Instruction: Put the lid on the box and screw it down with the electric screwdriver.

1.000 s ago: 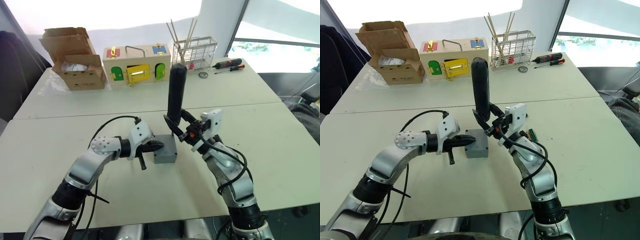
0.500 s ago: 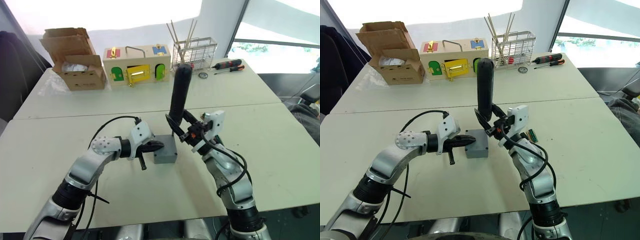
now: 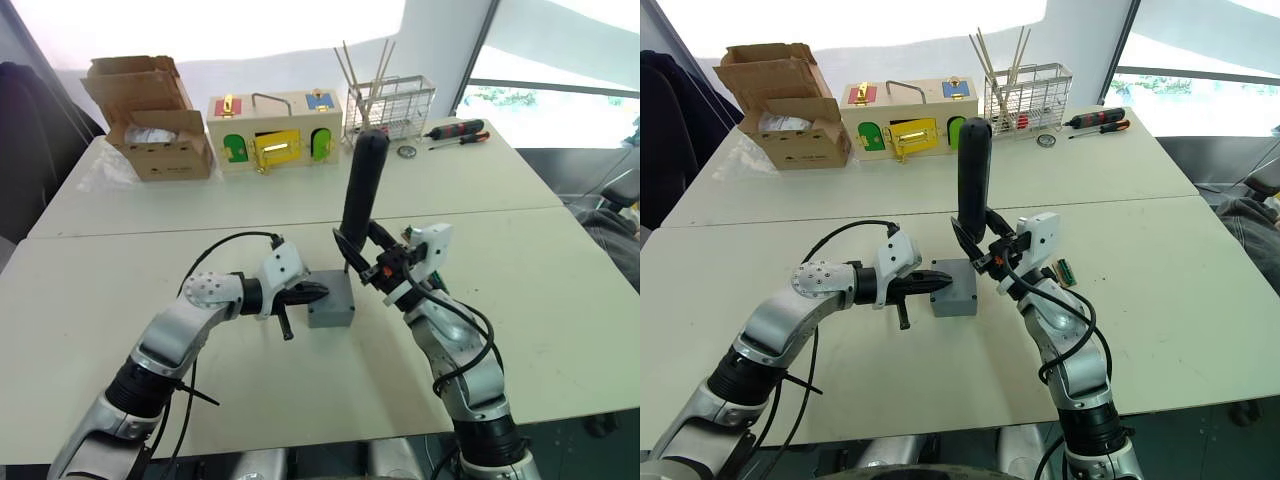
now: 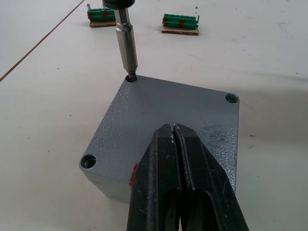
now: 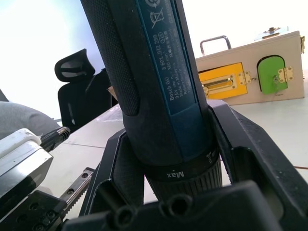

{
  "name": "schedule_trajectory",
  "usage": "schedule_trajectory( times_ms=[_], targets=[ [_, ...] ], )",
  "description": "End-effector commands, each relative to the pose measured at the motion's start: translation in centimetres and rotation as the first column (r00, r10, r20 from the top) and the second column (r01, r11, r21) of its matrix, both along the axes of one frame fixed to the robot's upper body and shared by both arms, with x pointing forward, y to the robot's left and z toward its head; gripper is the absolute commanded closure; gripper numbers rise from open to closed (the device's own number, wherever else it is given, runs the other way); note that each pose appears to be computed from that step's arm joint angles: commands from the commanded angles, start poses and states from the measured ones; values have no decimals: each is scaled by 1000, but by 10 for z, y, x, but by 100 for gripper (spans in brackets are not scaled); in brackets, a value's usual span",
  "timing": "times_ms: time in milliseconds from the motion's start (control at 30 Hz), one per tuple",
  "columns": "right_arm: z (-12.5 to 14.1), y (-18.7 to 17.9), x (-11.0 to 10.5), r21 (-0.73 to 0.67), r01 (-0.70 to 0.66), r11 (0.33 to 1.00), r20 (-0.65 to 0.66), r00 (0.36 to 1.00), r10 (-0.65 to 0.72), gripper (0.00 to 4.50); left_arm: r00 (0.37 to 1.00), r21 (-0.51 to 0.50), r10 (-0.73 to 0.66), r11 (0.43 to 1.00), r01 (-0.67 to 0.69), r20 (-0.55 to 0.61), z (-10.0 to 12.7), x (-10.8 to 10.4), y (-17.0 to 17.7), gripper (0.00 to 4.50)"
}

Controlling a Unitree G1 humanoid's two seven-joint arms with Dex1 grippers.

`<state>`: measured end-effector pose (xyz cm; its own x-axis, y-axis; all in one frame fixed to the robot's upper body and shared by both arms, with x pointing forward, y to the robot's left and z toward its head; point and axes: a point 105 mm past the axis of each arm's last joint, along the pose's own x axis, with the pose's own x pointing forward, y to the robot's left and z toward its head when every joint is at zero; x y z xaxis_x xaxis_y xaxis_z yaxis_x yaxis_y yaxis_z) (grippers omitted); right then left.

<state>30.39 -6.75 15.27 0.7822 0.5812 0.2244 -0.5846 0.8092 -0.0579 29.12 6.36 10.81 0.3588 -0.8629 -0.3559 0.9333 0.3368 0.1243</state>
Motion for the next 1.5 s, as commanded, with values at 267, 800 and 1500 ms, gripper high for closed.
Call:
schedule_trajectory(
  times_ms=[267,800,1500],
  targets=[
    [-69,-1,-2,-86,-4,996,-247,969,-18,271,999,45,12,999,-10,-50,-16,-2,4,450],
    [-50,1,1,-99,-23,995,-179,984,5,271,999,41,15,999,-13,-50,-17,-2,3,450],
    [118,-26,3,98,-155,983,-36,987,159,271,993,-166,46,984,-64,-112,12,-8,14,450]
  ],
)
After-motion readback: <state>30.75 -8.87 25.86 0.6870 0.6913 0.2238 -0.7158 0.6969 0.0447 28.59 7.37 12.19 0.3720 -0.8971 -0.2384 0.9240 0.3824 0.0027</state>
